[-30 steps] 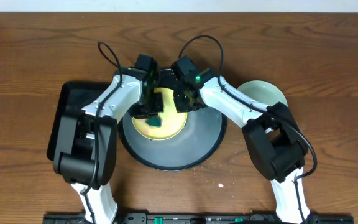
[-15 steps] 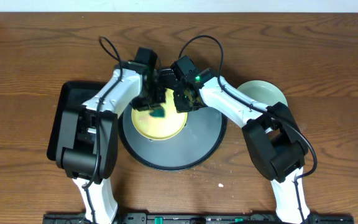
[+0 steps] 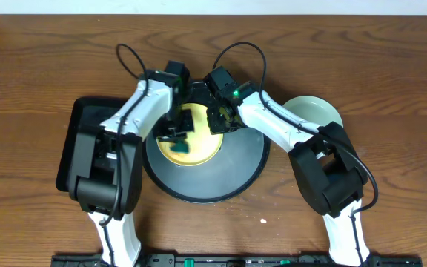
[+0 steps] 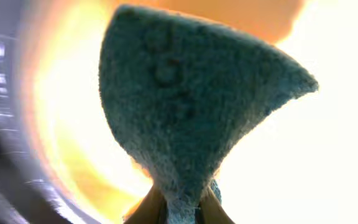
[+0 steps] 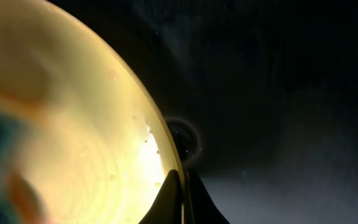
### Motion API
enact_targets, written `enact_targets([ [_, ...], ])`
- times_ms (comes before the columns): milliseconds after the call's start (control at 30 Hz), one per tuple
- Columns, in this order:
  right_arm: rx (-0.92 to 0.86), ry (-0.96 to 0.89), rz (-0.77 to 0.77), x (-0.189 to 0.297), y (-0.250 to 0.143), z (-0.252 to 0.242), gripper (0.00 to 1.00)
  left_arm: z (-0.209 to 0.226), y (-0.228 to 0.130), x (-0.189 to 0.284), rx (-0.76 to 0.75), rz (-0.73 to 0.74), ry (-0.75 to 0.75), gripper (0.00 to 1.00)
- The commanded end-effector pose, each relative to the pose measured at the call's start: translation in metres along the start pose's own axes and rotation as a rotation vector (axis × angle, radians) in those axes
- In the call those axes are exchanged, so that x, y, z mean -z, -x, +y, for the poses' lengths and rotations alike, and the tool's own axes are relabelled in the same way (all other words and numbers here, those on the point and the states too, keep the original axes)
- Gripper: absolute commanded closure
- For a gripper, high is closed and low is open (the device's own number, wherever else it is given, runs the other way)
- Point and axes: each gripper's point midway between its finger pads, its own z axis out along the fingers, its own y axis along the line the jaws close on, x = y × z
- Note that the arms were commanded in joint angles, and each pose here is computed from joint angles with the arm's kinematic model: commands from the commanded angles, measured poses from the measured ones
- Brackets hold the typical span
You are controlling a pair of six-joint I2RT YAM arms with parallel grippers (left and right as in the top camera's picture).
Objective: Clean dirty plates on tray and stack at the side
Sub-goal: 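Scrub the tilted yellow plate with the sponge in the left gripper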
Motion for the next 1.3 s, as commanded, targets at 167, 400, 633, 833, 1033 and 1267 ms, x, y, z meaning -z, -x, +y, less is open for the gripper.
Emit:
enact_targets([
  [167,-0.010,-0.006,-0.014,-0.001,0.006,-0.003,0.99,-0.064,0.002,0.002,-0.282,-0.023,-0.274,0.92],
  [400,-0.009,-0.007,-0.013,-0.001,0.006,-0.003,0.99,-0.032,0.060,0.005,-0.136,-0.245,-0.106,0.92],
  [633,-0.010,-0.008,-0.011,-0.001,0.005,-0.003,0.99,0.051,0.064,0.012,0.188,-0.316,0.268,0.93],
  [833,-0.010,-0.008,-0.011,-0.001,0.006,-0.003,0.99,0.043,0.020,0.000,0.169,-0.121,0.228,0.92],
  [1033,-0.010,-0.006,-0.014,-0.001,0.006,-0.003,0.99,-0.024,-0.010,-0.006,-0.093,0.052,-0.116,0.92],
  [1267,-0.009,-0.006,-0.014,-0.001,0.006,-0.003,0.99,-0.043,0.009,-0.004,-0.134,-0.032,-0.194,0.92],
])
